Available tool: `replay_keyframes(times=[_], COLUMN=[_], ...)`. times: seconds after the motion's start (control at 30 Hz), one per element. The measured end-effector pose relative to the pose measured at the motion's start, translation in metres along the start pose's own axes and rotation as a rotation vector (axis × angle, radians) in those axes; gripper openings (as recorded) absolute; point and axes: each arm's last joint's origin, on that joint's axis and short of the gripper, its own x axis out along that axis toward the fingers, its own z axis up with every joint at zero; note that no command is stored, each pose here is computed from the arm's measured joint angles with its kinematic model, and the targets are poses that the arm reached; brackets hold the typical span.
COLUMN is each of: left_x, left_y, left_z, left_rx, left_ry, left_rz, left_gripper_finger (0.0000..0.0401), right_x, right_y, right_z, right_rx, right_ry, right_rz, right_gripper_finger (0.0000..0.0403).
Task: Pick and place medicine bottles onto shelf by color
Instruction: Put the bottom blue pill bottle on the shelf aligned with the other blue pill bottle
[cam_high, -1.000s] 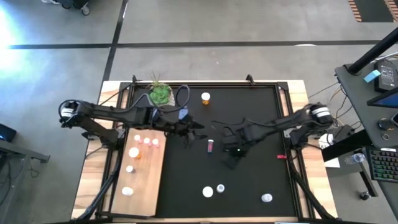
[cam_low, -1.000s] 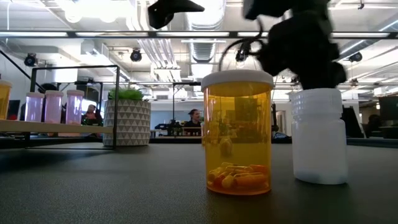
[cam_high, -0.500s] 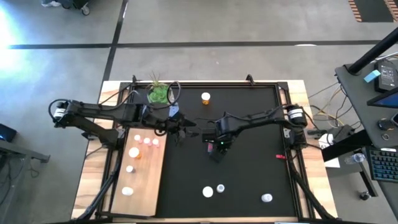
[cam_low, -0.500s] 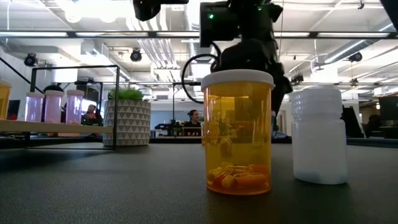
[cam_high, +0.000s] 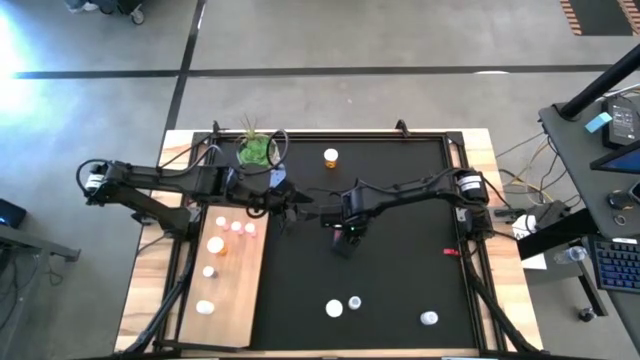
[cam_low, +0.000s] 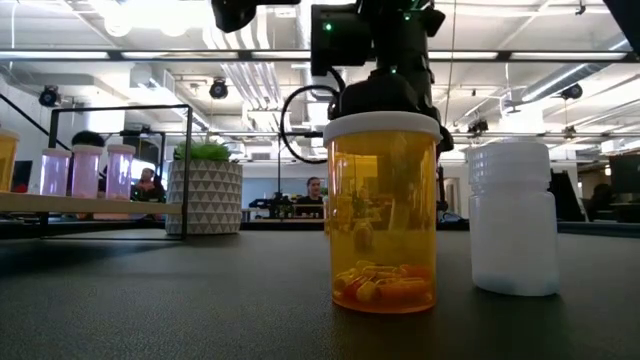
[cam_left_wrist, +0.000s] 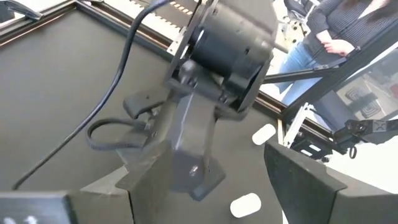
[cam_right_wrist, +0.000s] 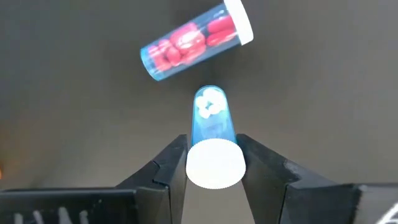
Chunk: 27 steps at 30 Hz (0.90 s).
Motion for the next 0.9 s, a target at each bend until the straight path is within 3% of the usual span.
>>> replay_keyframes(times=[0.27,0.9], left_x=[0.0003,0.0005], left_y=[0.0016,0.002], left_z=[-0.0027,-0.0033], left_rx=[0.001,0.0], left_ry=[0.025,0.031], left_rz=[0.015,0.019], left_gripper_finger=[0.024,0.024], right_x=[-0.0102,-0.0038], right_y=[0.0007,-0.0054], right_z=[-0.0004,-0.0055], right_rx=[-0.016,0.042], right_ry=[-0.048,0.023], right_rz=[0.016,-0.023], right_gripper_finger=[0.0121,0.0121])
